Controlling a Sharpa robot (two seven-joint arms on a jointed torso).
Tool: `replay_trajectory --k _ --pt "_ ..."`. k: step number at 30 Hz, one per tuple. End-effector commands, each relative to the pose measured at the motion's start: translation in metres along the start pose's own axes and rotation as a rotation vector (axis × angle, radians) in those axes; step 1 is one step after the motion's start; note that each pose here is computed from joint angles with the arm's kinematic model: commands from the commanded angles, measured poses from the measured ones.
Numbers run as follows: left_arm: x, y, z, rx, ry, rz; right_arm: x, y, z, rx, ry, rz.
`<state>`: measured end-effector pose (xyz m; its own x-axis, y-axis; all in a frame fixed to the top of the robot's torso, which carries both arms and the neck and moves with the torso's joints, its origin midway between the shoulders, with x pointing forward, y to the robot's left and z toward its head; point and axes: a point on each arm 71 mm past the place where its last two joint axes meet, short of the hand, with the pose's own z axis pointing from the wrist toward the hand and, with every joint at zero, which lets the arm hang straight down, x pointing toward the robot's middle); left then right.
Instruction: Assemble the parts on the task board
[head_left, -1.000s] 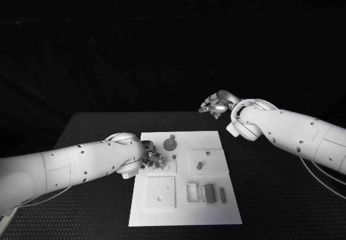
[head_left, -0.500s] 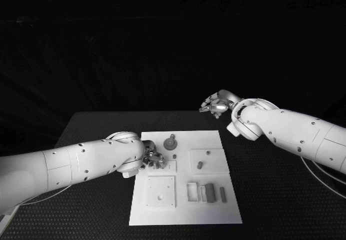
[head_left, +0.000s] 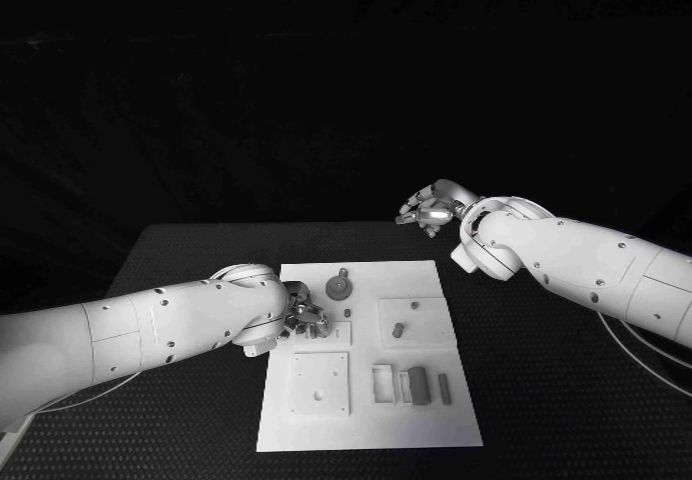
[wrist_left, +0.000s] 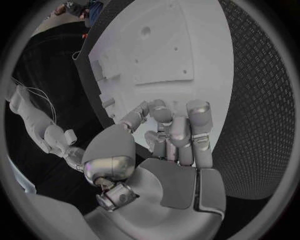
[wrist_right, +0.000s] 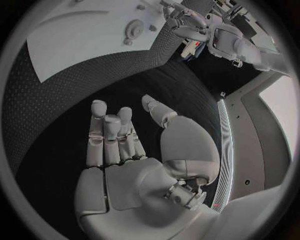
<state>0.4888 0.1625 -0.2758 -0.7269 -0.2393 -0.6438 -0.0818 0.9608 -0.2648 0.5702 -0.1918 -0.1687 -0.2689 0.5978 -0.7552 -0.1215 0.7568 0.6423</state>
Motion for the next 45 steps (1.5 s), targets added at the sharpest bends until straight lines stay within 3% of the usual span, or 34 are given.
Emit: replay_trajectory --k 1,18,30,45 --pt "0.0026 -0.003 0.0005 0.009 0.007 0.012 0.0014 0.0004 0.0 -0.003 0.012 -0.002" --pt "0.0021 -0.0064 0.0019 0.019 -0.003 0.008 0.002 0.0004 0.0001 -0.003 0.014 -0.002" --pt "0.0043 -0.0044 0.002 0.002 0.033 0.042 0.002 0.0003 0.0 -0.003 0.015 -0.002" --pt "0.0042 -0.0027 0.0018 -0.005 0.035 0.055 0.0021 0.0005 0.0001 -0.003 0.015 -0.002"
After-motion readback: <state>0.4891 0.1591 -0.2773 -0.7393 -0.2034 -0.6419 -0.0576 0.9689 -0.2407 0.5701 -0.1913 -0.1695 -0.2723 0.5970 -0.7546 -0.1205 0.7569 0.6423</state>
